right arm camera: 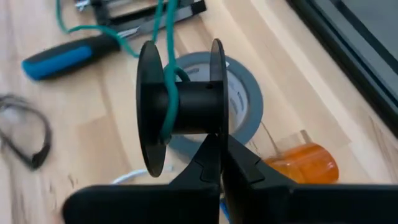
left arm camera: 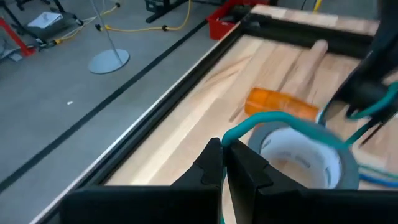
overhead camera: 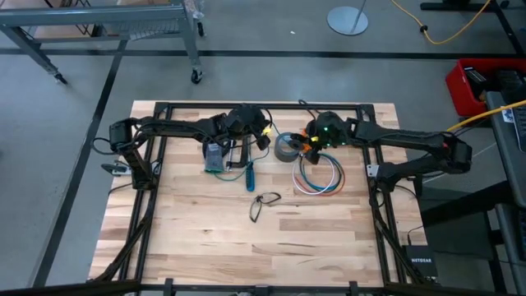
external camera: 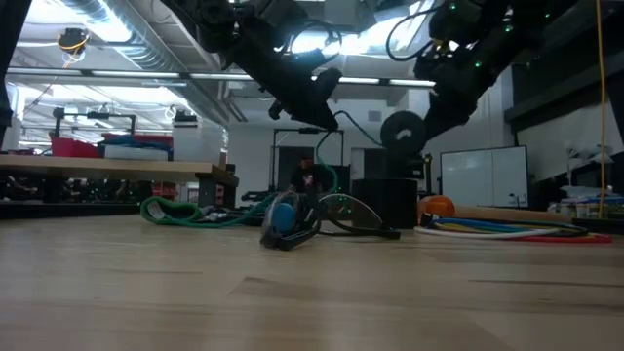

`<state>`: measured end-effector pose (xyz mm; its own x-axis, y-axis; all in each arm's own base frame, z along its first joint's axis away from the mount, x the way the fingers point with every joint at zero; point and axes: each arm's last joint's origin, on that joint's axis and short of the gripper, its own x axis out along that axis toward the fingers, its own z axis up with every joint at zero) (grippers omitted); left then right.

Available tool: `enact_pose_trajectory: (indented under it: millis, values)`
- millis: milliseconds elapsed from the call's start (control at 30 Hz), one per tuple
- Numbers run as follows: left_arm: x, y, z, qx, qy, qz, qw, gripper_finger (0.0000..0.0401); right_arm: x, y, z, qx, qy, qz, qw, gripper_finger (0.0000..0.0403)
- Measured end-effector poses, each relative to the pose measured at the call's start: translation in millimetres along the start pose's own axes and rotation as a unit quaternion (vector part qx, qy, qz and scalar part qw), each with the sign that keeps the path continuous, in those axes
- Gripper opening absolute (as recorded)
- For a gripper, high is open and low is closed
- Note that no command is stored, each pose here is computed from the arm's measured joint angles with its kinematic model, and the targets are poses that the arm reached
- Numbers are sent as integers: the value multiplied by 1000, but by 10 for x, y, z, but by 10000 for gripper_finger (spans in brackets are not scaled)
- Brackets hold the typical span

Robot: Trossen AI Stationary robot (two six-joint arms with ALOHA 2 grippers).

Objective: Coil cords
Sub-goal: Coil the green wire onto the spool

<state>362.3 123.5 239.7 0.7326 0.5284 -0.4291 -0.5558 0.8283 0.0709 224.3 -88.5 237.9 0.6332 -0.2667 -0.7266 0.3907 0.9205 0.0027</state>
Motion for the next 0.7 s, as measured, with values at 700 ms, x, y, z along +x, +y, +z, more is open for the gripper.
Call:
enact_pose_trajectory:
  millis: [700]
  values:
    - [-49,27,436,-124,-57,-49,989,0,210,-2,181,80,-81,-13,993,1]
